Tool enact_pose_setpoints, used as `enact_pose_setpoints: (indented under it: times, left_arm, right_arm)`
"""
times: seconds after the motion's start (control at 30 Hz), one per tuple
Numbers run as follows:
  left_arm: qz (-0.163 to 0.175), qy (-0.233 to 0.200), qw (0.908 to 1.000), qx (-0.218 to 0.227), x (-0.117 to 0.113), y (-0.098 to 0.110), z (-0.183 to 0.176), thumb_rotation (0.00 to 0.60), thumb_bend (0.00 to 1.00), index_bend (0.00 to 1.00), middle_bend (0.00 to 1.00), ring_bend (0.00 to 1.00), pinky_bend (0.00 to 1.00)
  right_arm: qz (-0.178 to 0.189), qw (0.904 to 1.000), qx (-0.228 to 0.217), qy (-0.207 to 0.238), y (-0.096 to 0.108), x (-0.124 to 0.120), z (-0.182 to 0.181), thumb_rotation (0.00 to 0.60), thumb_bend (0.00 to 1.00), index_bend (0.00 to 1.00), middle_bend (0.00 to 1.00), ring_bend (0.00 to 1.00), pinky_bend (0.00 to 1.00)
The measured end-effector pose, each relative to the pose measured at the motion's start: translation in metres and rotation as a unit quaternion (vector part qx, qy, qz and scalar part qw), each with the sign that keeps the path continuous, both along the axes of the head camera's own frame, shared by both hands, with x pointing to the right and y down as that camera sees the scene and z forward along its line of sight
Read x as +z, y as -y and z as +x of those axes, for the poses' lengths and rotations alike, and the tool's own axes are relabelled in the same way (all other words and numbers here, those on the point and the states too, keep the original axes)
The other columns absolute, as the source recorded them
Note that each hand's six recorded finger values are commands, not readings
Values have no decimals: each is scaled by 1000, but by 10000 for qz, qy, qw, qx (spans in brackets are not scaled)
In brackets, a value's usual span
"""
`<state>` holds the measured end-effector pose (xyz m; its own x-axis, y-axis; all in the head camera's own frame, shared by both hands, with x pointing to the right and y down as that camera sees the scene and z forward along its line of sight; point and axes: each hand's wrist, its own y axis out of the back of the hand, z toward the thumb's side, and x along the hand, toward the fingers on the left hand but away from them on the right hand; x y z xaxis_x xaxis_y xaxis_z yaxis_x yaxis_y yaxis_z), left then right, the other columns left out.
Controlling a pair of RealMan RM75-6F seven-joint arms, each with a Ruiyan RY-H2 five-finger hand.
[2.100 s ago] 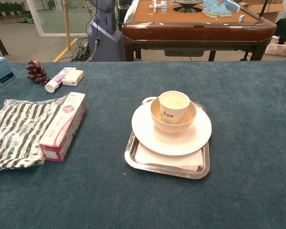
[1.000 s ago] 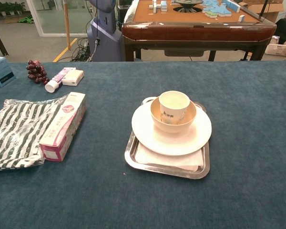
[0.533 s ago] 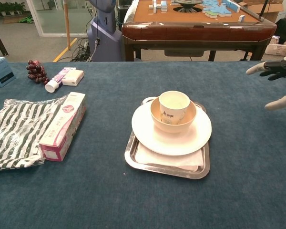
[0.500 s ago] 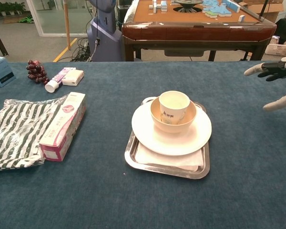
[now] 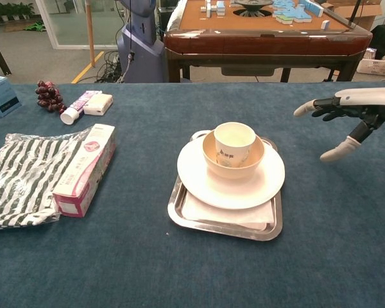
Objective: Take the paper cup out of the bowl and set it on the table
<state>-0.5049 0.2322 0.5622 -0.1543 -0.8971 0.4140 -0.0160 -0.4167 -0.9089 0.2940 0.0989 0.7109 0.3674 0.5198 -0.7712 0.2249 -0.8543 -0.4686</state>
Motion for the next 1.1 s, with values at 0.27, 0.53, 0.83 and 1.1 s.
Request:
enact_pose_setpoints:
  times: [0.27,0.53,0.83,1.1]
  left_arm:
    - [-42,-7,10000,0,2,0,-1,600,324,0,0,0,0]
    - [-21,-32,10000,-24,0,0,-2,600,324,0,0,0,0]
    - [-62,-39,10000,-44,2,0,-3,600,324,0,0,0,0]
    - [-120,-32,9999,-22,5,0,-1,600,324,0,0,0,0]
  right_arm:
    - [57,9998,-199,9,5,-5,-21,600,39,82,17,0,0]
    - [47,9994,-351,-19,5,-3,-43,600,40,132,17,0,0]
    - [50,9988,-494,-9,5,0,-68,600,39,179,17,0,0]
    - [139,9983,-564,-28,5,-8,-80,600,40,244,17,0,0]
